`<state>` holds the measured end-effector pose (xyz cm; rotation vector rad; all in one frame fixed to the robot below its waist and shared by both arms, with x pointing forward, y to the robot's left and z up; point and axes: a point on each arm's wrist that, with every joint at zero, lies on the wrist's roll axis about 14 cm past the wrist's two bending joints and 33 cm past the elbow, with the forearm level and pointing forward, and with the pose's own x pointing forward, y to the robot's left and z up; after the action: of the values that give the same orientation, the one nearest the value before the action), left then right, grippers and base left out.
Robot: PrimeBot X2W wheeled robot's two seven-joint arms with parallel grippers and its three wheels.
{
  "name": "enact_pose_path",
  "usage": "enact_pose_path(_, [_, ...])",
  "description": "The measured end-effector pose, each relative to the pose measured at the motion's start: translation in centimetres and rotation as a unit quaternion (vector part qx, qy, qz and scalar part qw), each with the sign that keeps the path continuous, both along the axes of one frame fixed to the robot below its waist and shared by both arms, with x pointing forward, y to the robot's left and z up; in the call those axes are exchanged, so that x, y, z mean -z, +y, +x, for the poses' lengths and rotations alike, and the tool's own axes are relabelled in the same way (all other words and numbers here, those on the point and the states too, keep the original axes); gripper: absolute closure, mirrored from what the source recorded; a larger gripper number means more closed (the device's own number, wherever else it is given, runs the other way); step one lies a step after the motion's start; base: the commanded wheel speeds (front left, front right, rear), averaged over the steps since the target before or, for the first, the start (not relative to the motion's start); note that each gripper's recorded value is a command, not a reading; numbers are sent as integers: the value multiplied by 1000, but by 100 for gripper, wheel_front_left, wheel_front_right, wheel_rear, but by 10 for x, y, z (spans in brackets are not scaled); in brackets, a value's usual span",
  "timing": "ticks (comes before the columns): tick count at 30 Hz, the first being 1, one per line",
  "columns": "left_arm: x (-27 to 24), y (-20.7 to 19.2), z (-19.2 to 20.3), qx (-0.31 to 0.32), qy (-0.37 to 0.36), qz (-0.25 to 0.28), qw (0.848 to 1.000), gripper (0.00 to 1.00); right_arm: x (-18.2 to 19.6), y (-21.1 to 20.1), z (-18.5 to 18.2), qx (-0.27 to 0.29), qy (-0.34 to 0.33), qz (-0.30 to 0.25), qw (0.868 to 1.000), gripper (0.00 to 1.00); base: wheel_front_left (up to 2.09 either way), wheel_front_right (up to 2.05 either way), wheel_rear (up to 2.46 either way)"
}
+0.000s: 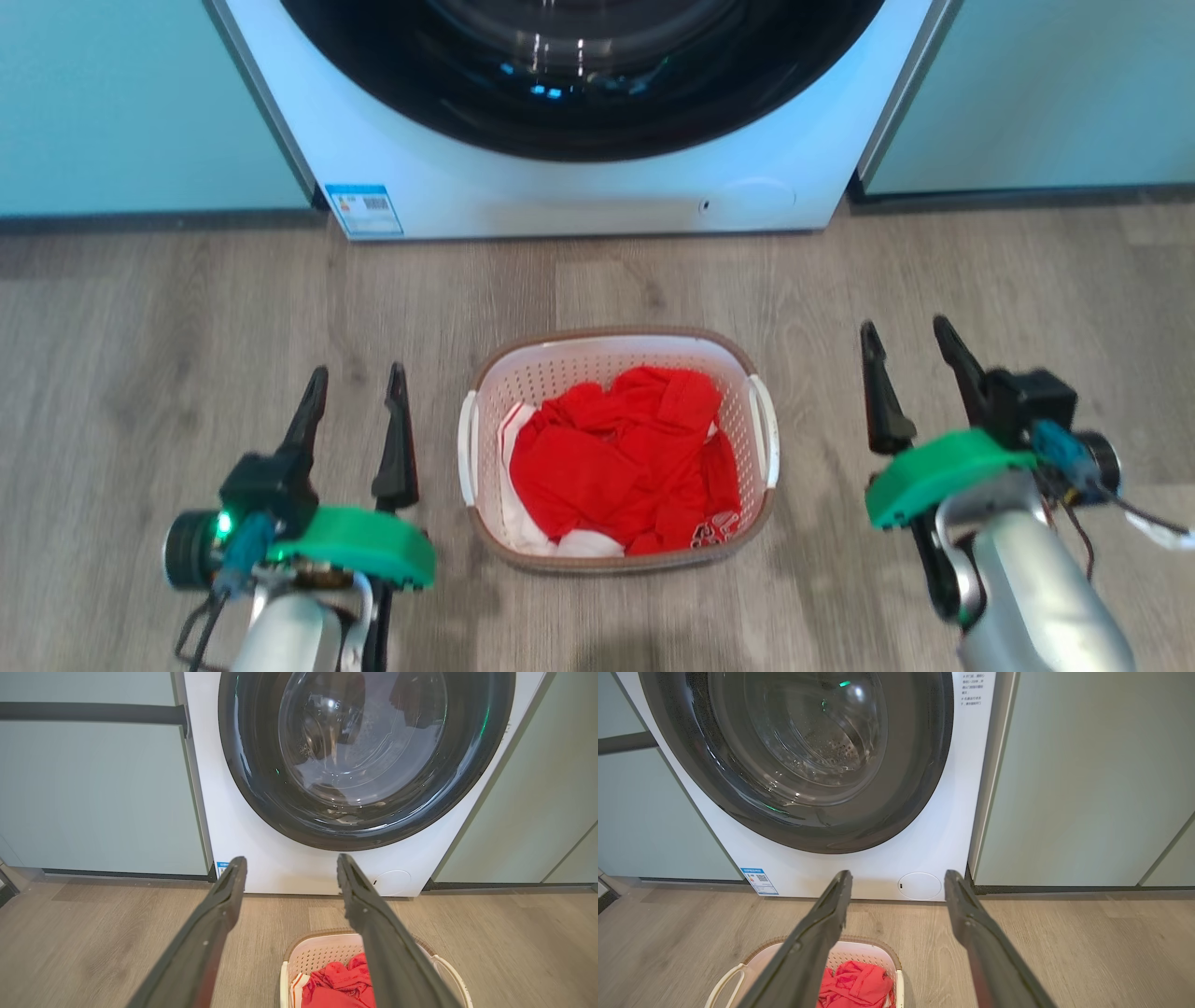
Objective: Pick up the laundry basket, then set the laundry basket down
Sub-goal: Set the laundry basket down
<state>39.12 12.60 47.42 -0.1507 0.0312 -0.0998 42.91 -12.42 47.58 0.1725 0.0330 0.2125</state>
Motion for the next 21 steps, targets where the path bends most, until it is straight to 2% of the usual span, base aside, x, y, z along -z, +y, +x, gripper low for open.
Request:
enact_pose_path(8, [-18, 10, -32, -15, -27, 4, 1000, 0, -9, -17, -37, 26, -14, 6, 1000, 0, 0, 0, 0])
enact_pose_path(21, [-25, 30, -69, -47, -34, 10, 998, 0, -26, -39, -74, 64, -42, 13, 997, 0, 0, 0, 0])
